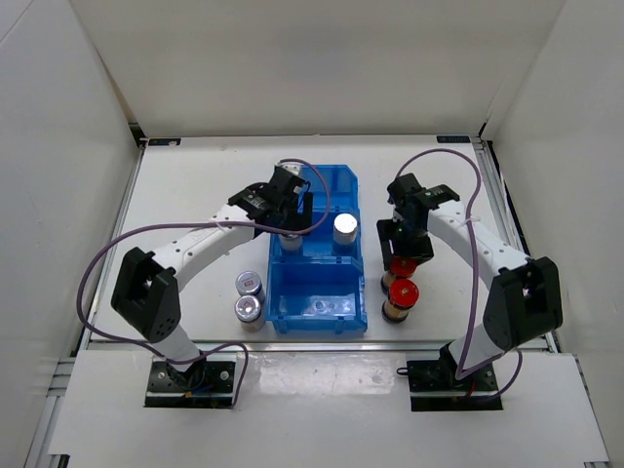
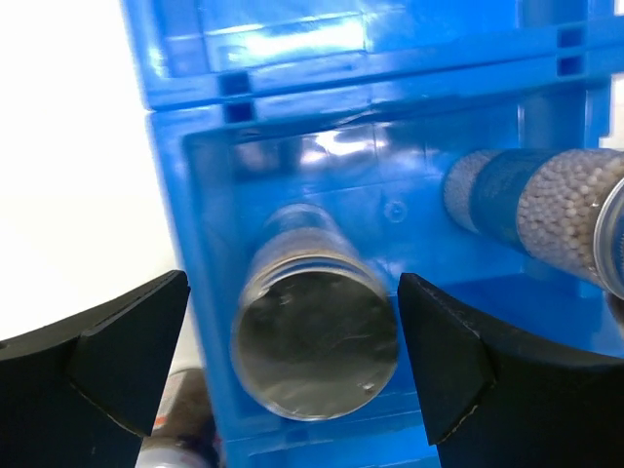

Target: Organize the condiment bottles

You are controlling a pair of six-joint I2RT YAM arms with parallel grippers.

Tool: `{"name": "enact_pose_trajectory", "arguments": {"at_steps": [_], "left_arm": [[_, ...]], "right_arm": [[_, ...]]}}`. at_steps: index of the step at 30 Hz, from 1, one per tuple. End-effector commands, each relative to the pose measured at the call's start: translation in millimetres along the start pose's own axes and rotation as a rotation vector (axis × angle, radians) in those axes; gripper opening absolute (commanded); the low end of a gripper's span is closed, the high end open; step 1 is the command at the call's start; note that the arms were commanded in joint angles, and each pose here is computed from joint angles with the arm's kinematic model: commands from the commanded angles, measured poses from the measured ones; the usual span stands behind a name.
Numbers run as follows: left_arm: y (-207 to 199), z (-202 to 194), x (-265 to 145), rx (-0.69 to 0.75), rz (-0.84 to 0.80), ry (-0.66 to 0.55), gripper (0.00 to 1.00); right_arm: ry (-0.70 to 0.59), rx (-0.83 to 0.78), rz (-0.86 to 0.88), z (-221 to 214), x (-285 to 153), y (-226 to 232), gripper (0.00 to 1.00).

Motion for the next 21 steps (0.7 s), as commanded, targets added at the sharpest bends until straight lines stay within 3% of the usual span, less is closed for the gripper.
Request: {"name": "enact_pose_trajectory", "arguments": {"at_steps": [1,3,7,14,17,21], "left_arm": [[-1,37,-45,-0.017,-0.002,-0.169,1.0],[-3,52,-60,-0.007,-0.004,-0.22,1.0],[0,96,-102,-0.036,-0.021,-0.369,1.0],[39,113,-133,-0.063,0.085,-0.485,1.0],[61,106,-128,-0.067,0.157,-0.469,1.0],[84,101,-132,-0.093,0.209,-0.46,1.0]], "right_arm": [[-0.034,0.022,-0.005,5,-15,-1,0.45],[-0.059,0.044,-0.036,11,-22,-3,0.25],[-0.166,0.062,-0.092,31,-60,-8,0.0],[-0.448,0.002,-0.15,103,-131,-15,0.0],[-0.432,-0.053,-0.093,136,-116,-9,0.0],[-0.506,-0.056,-0.045,176,-118,-6,0.0]]}}
Point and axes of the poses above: each gripper's point midway between its finger pads, its own x axis out along the fingers, its own y axis along the line the jaws close on, z = x × y, the point moved 7 cm from there along -x, back along the fingers, and after that the axes turned 14 degrees about -x, right-handed, at the moved point
